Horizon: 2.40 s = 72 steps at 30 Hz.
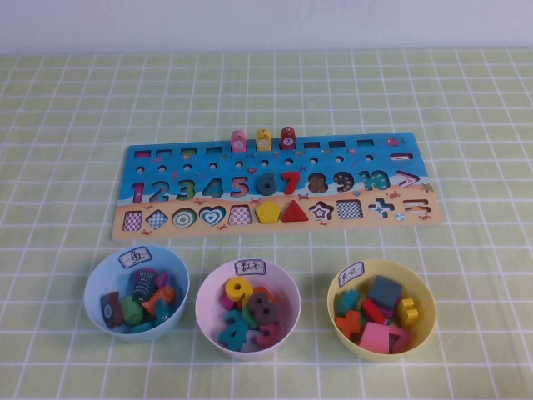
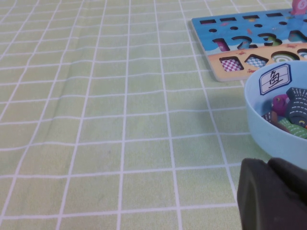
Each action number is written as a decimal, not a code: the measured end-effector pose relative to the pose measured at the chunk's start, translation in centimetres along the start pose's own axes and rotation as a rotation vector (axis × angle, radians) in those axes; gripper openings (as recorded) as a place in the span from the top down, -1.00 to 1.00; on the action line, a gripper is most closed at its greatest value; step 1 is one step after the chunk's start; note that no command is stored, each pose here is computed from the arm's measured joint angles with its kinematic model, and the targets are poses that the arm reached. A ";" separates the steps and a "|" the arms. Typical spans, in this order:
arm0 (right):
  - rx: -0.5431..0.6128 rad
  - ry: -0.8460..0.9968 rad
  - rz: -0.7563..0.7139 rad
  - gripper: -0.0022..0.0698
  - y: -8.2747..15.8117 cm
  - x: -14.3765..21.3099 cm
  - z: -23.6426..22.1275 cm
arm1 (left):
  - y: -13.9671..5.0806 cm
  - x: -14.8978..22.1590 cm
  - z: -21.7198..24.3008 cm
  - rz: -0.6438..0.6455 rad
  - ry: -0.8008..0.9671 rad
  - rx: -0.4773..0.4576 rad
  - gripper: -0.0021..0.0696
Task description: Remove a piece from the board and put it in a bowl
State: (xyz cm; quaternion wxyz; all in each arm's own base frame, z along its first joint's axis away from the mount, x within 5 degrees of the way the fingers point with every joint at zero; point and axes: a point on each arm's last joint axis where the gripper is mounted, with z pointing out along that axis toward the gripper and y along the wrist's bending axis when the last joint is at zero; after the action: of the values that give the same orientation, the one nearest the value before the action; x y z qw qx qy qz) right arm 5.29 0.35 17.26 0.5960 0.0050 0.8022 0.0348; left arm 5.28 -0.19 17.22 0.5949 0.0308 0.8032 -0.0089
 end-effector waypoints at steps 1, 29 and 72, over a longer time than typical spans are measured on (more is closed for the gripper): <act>0.000 0.000 0.000 0.99 0.0 0.0 0.0 | 0.0 0.0 0.0 0.000 0.000 0.000 0.96; 0.000 0.000 0.000 0.99 0.0 0.0 0.0 | -0.8 -2.0 -0.2 -0.602 -0.184 0.149 0.96; 0.000 0.000 0.000 0.99 0.0 0.0 0.0 | -1.2 -11.5 0.2 -0.267 0.041 0.143 0.96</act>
State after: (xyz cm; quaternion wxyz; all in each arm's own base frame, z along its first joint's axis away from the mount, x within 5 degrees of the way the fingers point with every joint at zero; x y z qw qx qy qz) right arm 5.29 0.35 17.26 0.5960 0.0050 0.8022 0.0348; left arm 8.70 -1.80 28.14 0.5682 -0.0336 0.8094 -0.1446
